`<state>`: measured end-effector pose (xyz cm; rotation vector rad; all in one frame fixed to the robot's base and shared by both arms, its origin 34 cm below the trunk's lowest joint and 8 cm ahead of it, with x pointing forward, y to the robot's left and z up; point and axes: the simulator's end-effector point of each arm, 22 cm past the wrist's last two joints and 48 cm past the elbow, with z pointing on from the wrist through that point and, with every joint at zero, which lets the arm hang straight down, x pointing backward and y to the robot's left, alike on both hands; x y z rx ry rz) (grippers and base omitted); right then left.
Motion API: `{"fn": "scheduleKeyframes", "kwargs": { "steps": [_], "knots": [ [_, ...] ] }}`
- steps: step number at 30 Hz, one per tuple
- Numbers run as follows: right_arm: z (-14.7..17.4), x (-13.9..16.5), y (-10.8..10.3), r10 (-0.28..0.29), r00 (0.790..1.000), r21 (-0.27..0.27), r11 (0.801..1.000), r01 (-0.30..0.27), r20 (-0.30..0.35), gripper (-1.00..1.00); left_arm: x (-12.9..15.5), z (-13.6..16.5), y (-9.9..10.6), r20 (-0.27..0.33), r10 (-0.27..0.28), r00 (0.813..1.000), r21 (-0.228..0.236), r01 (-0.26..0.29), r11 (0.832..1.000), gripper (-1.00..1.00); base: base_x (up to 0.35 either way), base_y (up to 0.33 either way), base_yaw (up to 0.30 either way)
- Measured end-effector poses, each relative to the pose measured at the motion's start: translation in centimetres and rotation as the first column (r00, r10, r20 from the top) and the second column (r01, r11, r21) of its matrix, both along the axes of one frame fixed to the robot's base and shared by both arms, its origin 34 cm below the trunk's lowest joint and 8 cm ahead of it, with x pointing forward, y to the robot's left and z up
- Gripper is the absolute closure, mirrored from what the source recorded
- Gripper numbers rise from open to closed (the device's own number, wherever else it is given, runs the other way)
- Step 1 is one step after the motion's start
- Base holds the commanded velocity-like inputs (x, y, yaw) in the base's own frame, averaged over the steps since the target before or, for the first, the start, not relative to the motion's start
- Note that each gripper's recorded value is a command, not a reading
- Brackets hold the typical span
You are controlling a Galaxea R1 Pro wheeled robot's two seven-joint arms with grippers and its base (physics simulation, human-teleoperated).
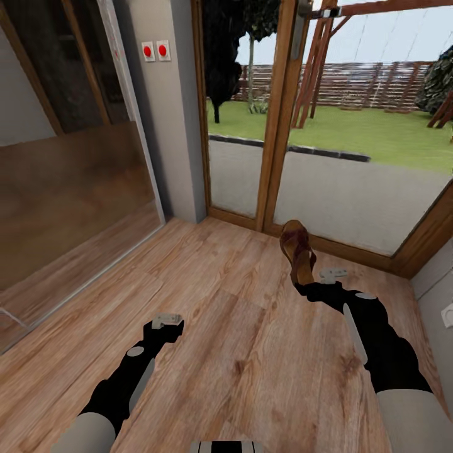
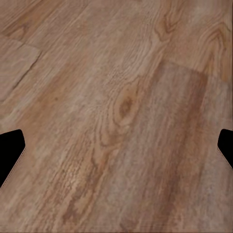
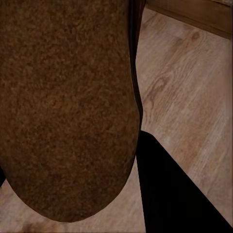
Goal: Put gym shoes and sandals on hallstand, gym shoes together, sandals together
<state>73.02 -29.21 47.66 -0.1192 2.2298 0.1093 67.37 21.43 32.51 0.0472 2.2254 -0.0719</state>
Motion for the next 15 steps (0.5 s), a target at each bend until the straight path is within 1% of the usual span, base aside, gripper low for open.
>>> {"fn": "scheduleKeyframes", "kwargs": {
  "steps": [5,12,15],
  "knots": [
    [1.9,0.1,0.0,0.001,1.0,-0.001,1.0,-0.001,0.029,1.0,0.5,1.7,0.0,0.028,0.0,1.0,0.0,0.0,1.0,-1.0,0.0,0.0,0.0],
    [2.6,0.1,0.0,0.001,0.999,-0.001,1.0,-0.001,0.039,1.0,0.7,2.4,0.0,0.039,0.0,0.999,0.0,0.0,1.0,-1.0,0.0,0.0,0.0],
    [3.8,0.1,0.0,0.001,0.998,0.0,1.0,-0.001,0.057,1.0,0.9,3.5,0.0,0.057,0.0,0.998,0.0,0.0,1.0,-1.0,0.0,0.0,0.0]
  ]
}}
